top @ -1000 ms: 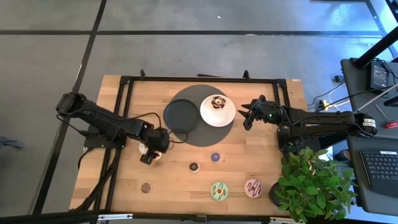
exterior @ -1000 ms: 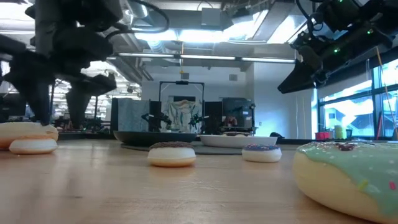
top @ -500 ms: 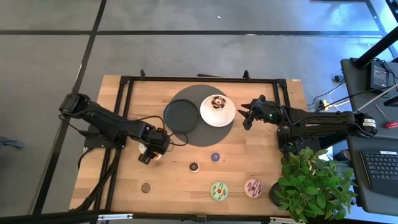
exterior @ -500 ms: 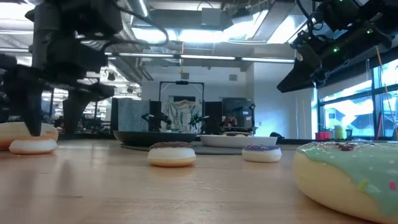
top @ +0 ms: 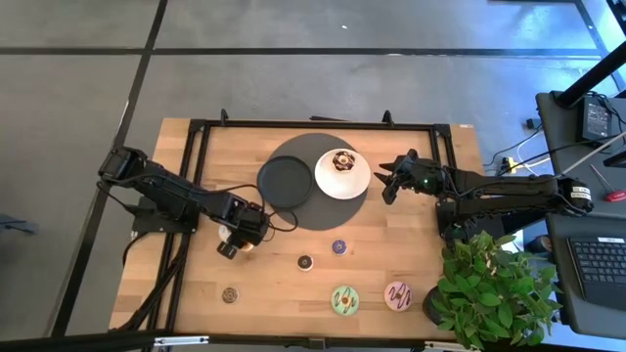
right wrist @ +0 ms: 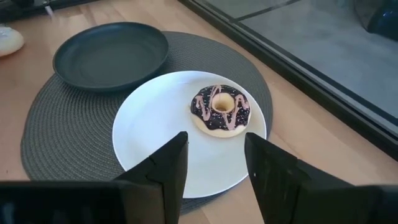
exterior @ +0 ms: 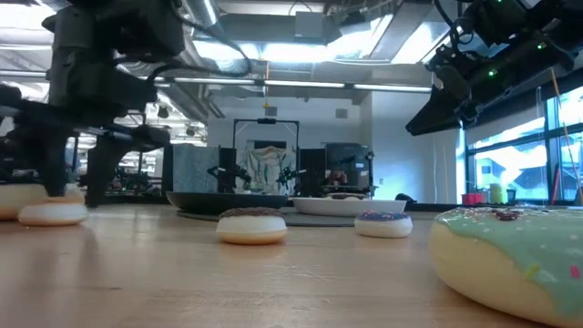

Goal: Pick & Place donuts
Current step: Put the small orange donut on the black plate

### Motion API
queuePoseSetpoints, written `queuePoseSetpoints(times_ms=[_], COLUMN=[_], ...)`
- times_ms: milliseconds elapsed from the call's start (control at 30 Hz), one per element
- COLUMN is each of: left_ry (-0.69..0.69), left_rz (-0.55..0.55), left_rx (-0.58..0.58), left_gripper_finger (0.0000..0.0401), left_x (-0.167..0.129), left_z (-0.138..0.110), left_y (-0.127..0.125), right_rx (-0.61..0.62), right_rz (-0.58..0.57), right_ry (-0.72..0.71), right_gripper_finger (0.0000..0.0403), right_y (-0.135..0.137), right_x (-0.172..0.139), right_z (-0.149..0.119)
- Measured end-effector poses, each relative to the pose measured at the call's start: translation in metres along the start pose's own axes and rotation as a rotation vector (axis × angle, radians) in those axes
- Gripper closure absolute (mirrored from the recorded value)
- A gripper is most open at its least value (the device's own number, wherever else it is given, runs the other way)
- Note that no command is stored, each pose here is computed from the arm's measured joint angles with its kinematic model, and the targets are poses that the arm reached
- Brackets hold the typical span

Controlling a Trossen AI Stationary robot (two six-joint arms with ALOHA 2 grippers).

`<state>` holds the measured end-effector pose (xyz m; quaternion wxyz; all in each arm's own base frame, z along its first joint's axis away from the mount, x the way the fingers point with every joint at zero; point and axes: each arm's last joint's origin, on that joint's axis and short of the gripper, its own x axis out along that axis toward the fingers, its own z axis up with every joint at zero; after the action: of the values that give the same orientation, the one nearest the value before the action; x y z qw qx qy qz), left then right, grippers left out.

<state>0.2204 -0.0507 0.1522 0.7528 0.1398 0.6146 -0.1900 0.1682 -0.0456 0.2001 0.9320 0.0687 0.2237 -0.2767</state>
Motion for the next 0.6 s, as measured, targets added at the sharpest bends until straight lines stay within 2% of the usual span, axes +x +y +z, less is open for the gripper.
queuePoseSetpoints(times_ms=[200,333,600], left_ry=[-0.033,-0.023,-0.02], left_rz=[0.011,0.007,0.008], left_rx=[-0.002,-0.05,-0.052], left_gripper_finger=[0.0315,0.0339,0.0348], left_x=[-0.0067,-0.0055,-0.0054], left_z=[0.0082,0.0076,0.0075], left_y=[0.0023,0.0023,0.0018], right_rx=[-0.002,-0.002,-0.003], right_rz=[0.0,0.0,0.0], right_ry=[0.0,0.001,0.002], right_gripper_finger=[0.0242,0.0242,0.0242], right_y=[0.0,0.0,0.0], right_x=[0.0,0.0,0.0], right_z=[0.0,-0.0001,-0.0002])
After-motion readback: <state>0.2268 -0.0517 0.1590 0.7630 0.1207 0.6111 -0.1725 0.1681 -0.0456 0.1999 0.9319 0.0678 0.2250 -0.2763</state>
